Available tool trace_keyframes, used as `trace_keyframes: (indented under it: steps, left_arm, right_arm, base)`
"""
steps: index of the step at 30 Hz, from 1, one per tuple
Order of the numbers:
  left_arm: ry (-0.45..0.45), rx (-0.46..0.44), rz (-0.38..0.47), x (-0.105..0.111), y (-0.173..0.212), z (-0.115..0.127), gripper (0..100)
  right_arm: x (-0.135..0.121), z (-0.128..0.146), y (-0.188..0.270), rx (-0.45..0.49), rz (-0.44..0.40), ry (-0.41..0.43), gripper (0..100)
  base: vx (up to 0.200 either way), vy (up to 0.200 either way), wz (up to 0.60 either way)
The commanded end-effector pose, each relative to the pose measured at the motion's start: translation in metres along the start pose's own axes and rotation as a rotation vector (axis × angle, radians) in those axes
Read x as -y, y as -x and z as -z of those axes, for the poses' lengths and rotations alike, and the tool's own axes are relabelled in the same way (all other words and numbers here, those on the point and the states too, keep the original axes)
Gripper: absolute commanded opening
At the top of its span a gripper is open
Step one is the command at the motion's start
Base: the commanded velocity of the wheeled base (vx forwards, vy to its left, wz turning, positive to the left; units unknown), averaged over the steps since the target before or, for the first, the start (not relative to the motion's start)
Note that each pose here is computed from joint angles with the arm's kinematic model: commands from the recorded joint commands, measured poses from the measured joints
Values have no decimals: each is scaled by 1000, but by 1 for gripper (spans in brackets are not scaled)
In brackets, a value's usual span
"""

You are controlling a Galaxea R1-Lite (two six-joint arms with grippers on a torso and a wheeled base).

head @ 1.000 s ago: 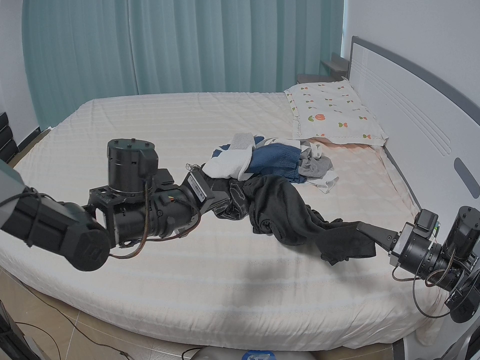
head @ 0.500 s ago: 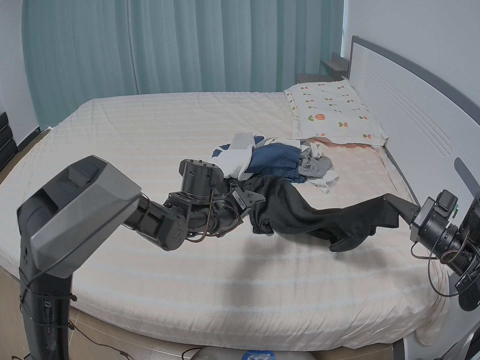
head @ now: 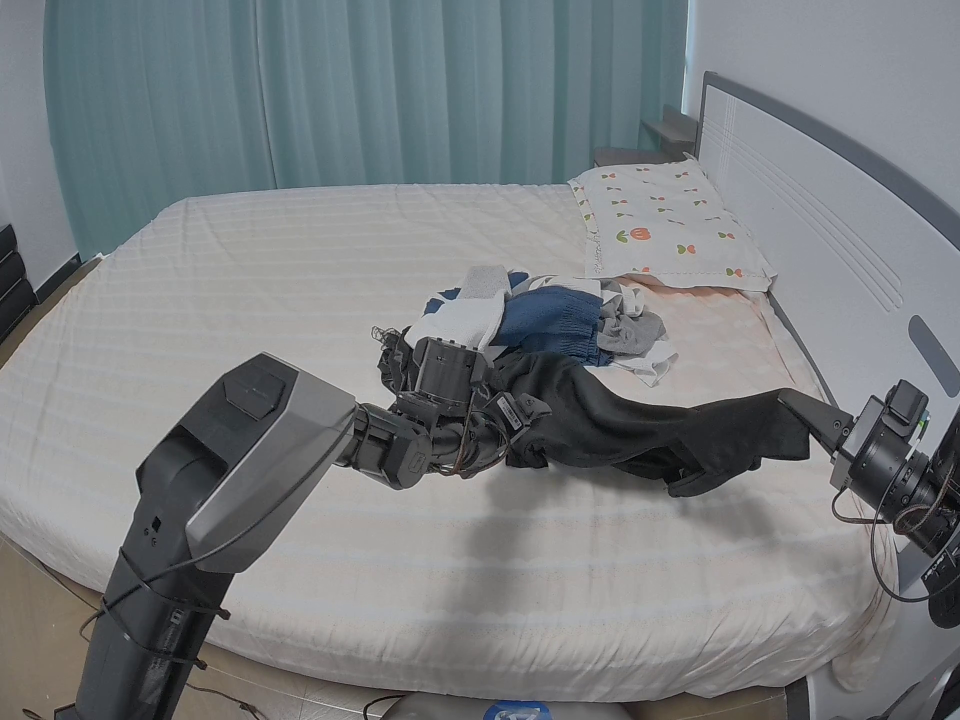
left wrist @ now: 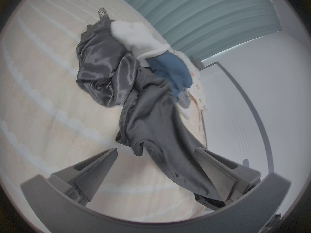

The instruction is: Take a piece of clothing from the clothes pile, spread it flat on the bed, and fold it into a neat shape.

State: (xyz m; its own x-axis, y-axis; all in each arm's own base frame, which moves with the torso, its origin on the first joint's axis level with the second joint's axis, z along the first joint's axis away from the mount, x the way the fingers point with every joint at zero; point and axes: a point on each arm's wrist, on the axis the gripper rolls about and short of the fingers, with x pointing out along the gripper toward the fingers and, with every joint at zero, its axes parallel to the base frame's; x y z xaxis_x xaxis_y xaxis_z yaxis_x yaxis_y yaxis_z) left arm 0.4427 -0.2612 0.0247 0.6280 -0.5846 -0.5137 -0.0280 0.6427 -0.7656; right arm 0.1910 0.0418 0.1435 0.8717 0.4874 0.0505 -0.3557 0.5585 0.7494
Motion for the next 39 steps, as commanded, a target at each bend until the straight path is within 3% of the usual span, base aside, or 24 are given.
trace_keyframes:
  steps: [1, 12, 24, 25, 34, 39]
  left_arm:
    - [0, -27, -53, -20, -35, 16, 100]
    - [-11, -4, -81, -21, -51, 20, 100]
    - [-14, 47, -35, -30, -58, 15, 100]
    - [-13, 48, -36, -32, -60, 16, 0]
    - [-3, 31, -23, -38, -61, 13, 0]
    - [-1, 1, -88, -36, -57, 18, 0]
  right_arm:
    - [-1, 8, -1, -39, -4, -10, 0]
    - [-2, 11, 0, -53, -6, -13, 0]
    - [-1, 12, 0, -64, -10, -14, 0]
    - [-1, 12, 0, -65, -9, -16, 0]
    - [-1, 13, 0, -67, -9, -17, 0]
    - [0, 13, 0, -70, -5, -21, 0]
  base:
    - [0, 0, 0]
    - [0, 0, 0]
    - [0, 0, 0]
    - [0, 0, 0]
    - [0, 0, 0]
    - [0, 0, 0]
